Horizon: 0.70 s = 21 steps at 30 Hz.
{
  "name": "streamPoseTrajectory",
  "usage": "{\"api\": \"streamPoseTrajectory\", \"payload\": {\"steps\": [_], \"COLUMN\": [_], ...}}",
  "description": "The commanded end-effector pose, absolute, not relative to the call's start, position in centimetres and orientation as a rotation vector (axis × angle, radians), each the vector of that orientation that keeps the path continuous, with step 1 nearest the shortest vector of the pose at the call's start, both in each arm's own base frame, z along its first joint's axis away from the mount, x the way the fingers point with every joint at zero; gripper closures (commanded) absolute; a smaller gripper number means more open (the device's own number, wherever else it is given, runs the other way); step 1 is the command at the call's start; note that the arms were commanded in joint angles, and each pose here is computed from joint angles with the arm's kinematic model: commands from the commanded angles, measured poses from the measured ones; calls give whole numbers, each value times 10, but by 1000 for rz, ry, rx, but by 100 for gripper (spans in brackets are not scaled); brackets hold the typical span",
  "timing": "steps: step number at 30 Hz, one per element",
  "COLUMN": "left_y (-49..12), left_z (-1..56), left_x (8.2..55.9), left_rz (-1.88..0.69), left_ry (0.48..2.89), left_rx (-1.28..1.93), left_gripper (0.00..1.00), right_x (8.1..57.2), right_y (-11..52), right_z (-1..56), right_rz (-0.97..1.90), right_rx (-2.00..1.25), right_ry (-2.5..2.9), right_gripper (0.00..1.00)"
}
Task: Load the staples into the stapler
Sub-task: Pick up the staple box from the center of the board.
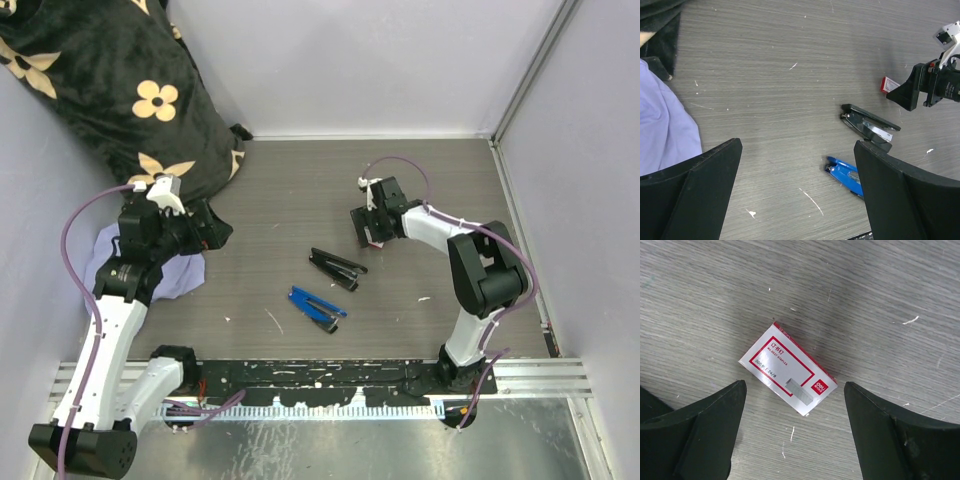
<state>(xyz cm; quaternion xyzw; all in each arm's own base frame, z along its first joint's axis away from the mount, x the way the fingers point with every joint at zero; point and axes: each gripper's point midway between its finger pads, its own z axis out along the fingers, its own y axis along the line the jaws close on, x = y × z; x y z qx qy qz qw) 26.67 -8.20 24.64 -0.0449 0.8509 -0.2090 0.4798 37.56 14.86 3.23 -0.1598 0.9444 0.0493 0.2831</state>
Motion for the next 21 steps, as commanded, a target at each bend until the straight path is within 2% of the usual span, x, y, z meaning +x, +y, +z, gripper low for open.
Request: {"api": "streamPoseTrajectory", "payload": {"steps": [1,21], "left_y": [-85,-87], "left_z": [252,250], "left_x": [270,269], "left_rz": [-518,-528], "left_ry": [2059,2068], "left_rx": [-79,-76], "left_gripper": [2,2], "right_x": [396,397], "right_y": [149,152], "right_z": [54,39], "right_rz": [87,134], "right_rx": [-504,-587], "right_ry": [2456,2495], "right_gripper": [15,23]}}
